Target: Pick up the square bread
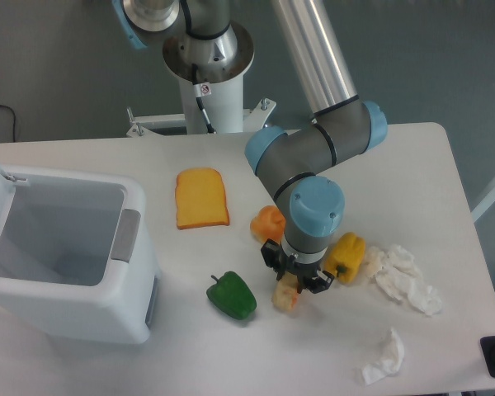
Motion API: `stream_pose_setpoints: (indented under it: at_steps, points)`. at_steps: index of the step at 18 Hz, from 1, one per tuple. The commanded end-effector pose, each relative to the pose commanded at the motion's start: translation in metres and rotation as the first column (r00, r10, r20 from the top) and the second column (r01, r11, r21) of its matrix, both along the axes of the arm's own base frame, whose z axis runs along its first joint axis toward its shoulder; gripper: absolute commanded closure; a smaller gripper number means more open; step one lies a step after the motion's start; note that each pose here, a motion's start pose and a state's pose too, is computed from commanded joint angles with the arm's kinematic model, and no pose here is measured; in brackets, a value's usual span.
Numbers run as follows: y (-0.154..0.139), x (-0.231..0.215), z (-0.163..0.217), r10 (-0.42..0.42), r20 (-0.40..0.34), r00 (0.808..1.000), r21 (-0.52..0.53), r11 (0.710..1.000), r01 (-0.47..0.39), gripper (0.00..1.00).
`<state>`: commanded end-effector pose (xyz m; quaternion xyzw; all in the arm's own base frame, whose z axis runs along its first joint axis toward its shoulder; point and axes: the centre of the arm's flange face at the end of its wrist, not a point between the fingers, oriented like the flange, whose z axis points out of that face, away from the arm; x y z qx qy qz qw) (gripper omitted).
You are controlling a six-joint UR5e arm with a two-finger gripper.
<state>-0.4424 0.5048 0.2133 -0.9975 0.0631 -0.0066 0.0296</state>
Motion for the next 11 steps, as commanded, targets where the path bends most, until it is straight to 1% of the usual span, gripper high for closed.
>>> stream_pose_setpoints:
  at_steps: [11]
  points:
    - [0.0011, -0.0031, 0.0087, 0.002, -0.013, 1.0, 0.01, 1.0, -0.001, 0.53]
